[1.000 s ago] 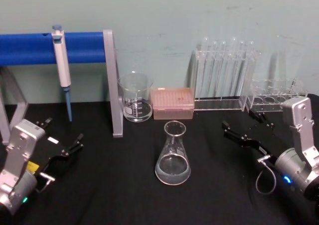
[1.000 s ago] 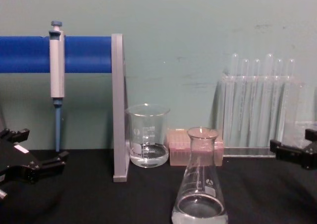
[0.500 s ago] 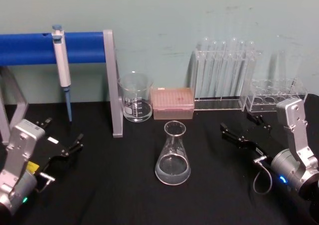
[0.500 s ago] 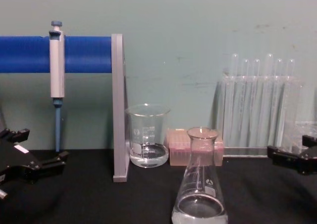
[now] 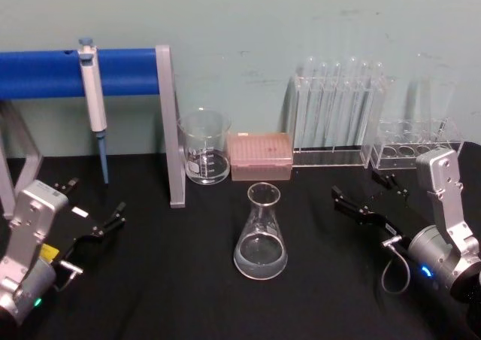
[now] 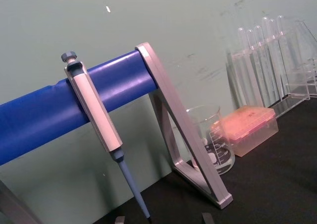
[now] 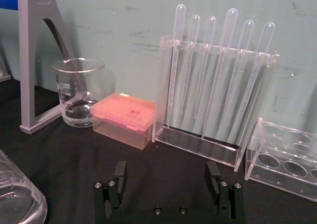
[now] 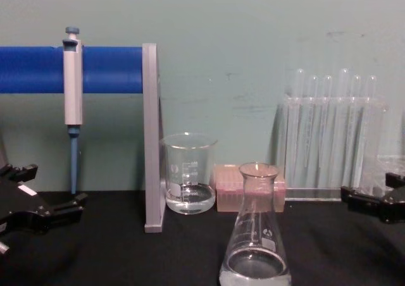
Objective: Grasp the erlenmeyer flask with one hand, shake it three times, then place it back.
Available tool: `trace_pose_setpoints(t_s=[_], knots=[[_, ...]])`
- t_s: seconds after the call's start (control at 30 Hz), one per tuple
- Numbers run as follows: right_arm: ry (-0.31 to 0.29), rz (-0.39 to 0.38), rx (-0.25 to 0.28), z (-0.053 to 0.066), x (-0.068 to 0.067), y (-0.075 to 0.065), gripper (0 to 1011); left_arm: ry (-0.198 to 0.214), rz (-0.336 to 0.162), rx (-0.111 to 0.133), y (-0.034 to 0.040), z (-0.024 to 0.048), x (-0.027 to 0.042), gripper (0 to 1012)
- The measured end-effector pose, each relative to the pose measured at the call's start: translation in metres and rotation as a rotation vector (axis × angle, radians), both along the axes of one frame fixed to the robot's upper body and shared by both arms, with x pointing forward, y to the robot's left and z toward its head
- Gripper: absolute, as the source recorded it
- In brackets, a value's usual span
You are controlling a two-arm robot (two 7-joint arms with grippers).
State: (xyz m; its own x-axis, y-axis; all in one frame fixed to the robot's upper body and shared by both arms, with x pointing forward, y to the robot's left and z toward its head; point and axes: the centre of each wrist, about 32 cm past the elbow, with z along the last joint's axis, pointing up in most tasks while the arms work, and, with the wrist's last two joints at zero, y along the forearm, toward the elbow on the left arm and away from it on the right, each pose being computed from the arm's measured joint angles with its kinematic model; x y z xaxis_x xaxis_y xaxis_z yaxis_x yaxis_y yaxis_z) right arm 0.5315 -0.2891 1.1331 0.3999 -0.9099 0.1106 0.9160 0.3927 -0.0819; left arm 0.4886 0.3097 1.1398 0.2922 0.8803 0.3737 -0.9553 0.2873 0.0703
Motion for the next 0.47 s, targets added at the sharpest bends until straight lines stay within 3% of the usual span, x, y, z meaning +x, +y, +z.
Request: trace_pose_setpoints(t_s=[0.47], knots=[[0.001, 0.0, -0.001, 0.0, -0.0002, 0.0002, 1000, 0.0, 0.0, 0.0, 0.0, 0.0, 0.0, 1001]])
